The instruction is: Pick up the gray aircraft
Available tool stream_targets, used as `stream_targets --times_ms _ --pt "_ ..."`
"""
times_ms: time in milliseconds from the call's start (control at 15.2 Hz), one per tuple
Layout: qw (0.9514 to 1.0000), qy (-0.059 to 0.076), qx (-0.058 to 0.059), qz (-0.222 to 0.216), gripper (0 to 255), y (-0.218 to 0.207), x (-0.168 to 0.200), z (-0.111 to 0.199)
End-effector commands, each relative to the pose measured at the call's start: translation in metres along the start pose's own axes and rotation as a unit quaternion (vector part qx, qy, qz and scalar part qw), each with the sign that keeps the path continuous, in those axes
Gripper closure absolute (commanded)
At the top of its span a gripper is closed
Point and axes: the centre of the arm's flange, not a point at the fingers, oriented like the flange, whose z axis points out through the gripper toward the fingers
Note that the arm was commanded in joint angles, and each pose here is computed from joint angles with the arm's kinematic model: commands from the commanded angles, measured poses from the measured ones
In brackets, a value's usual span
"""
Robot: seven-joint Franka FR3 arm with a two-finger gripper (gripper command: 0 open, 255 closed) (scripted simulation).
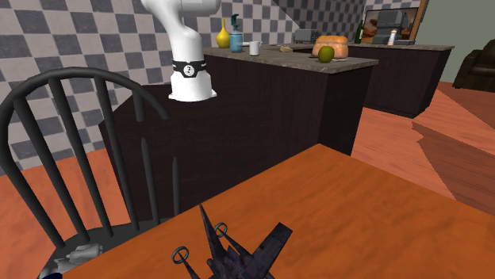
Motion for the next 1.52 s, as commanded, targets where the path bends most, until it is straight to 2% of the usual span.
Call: stream_targets --times_ms 0,330,726,1056,1452 --pt "1.0000 0.000 0.000 0.000 0 0.000 0.000 0.000" --pt "0.9984 0.008 0.017 0.054 0 -0.030 0.031 0.045" --pt "0.9922 0.018 0.038 0.118 0 -0.062 0.074 0.096" --pt "0.9834 0.025 0.055 0.171 0 -0.087 0.113 0.138" --pt "0.9687 0.035 0.076 0.234 0 -0.113 0.164 0.185"
